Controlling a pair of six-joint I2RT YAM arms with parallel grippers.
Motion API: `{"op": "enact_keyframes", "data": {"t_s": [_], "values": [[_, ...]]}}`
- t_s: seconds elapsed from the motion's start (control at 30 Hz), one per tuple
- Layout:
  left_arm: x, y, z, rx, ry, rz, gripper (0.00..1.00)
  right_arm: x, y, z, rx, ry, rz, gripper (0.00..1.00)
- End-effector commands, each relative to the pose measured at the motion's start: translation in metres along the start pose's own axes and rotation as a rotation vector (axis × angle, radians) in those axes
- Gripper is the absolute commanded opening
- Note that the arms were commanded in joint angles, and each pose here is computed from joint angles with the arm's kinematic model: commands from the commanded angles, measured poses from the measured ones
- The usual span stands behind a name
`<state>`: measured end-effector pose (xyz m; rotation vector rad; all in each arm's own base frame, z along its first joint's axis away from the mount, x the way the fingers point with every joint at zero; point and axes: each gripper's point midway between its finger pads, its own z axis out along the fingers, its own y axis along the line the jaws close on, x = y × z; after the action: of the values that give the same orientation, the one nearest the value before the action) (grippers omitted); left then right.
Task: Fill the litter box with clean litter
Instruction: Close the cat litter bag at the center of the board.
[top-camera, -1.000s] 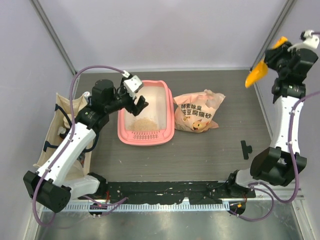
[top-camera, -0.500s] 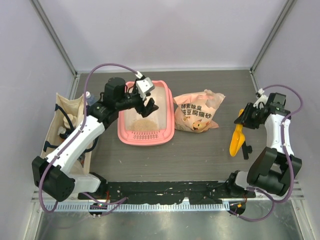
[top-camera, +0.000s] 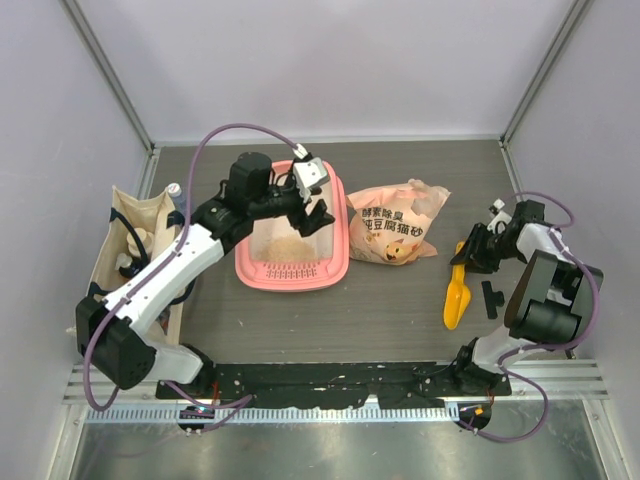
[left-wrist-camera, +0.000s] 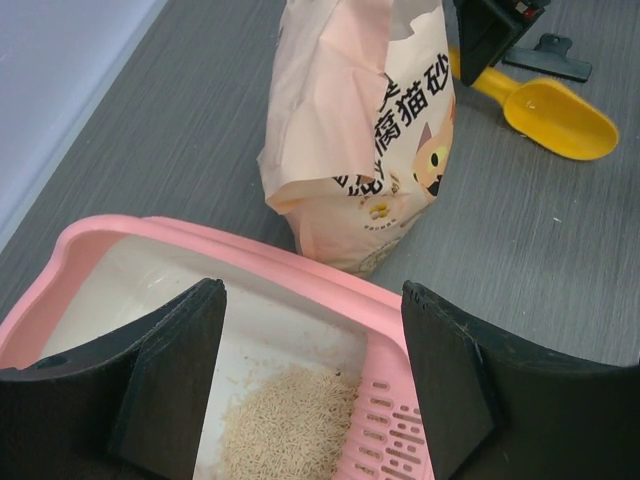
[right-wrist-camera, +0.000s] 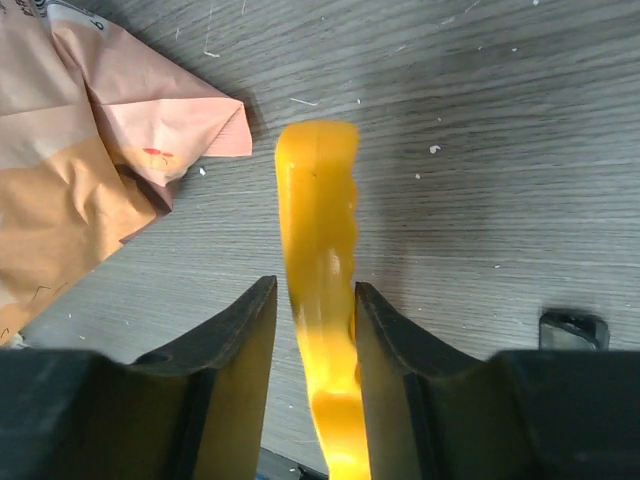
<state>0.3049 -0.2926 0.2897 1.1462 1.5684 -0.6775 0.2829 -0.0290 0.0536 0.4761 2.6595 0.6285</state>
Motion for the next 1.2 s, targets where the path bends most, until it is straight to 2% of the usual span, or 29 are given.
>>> {"op": "enact_keyframes", "data": {"t_s": [0.0,0.1,0.13,0.23,0.37,0.4,0.47,0.5,0.53,0.67,0.8,0.83,0.9,0.93,0.97,1.0,1.03,1.13,1.17], "values": [[-0.031,-0.004,0.015,0.037,-0.073,0.08,0.75,-0.021,0.011,-0.004,-0.037,-0.065,-0.046,0.45],[-0.032,-0.005,0.029,0.056,-0.07,0.092,0.75,-0.031,0.019,-0.013,-0.064,-0.075,-0.102,0.59],[-0.034,-0.005,0.031,0.058,-0.073,0.094,0.75,-0.033,0.023,-0.016,-0.077,-0.077,-0.114,0.7],[-0.036,-0.002,0.042,0.06,-0.079,0.098,0.75,-0.042,0.047,-0.03,-0.177,-0.108,-0.162,0.75],[-0.045,0.0,0.058,0.071,-0.093,0.104,0.75,-0.043,0.091,-0.058,-0.399,-0.163,-0.324,0.76],[-0.051,0.002,0.06,0.075,-0.106,0.11,0.75,-0.043,0.099,-0.067,-0.451,-0.195,-0.467,0.76],[-0.049,0.001,0.071,0.091,-0.097,0.106,0.75,-0.025,0.124,-0.087,-0.593,-0.197,-0.553,0.76],[-0.057,0.001,0.073,0.095,-0.113,0.117,0.75,-0.024,0.128,-0.093,-0.616,-0.235,-0.674,0.76],[-0.05,0.003,0.081,0.1,-0.096,0.106,0.75,-0.017,0.135,-0.099,-0.658,-0.23,-0.673,0.77],[-0.048,0.003,0.095,0.122,-0.087,0.109,0.75,-0.023,0.14,-0.102,-0.66,-0.261,-0.737,0.77],[-0.054,0.001,0.109,0.161,-0.094,0.121,0.73,-0.04,0.146,-0.104,-0.63,-0.294,-0.779,0.79],[-0.05,-0.003,0.112,0.185,-0.077,0.119,0.72,-0.053,0.147,-0.103,-0.605,-0.335,-0.812,0.79],[-0.047,-0.006,0.122,0.218,-0.065,0.142,0.66,-0.059,0.154,-0.102,-0.6,-0.348,-0.789,0.8],[-0.042,-0.01,0.125,0.238,-0.044,0.141,0.61,-0.07,0.159,-0.103,-0.593,-0.395,-0.828,0.79],[-0.041,-0.013,0.128,0.254,-0.04,0.144,0.48,-0.071,0.165,-0.104,-0.608,-0.389,-0.792,0.79],[-0.043,-0.011,0.134,0.264,-0.042,0.16,0.4,-0.071,0.174,-0.102,-0.623,-0.388,-0.804,0.76],[-0.041,-0.015,0.135,0.282,-0.024,0.155,0.24,-0.075,0.181,-0.102,-0.632,-0.399,-0.816,0.75],[-0.055,-0.012,0.14,0.288,-0.042,0.174,0.03,-0.08,0.196,-0.097,-0.632,-0.398,-0.791,0.75],[-0.058,-0.01,0.14,0.279,-0.048,0.179,0.0,-0.085,0.196,-0.095,-0.607,-0.412,-0.773,0.75]]}}
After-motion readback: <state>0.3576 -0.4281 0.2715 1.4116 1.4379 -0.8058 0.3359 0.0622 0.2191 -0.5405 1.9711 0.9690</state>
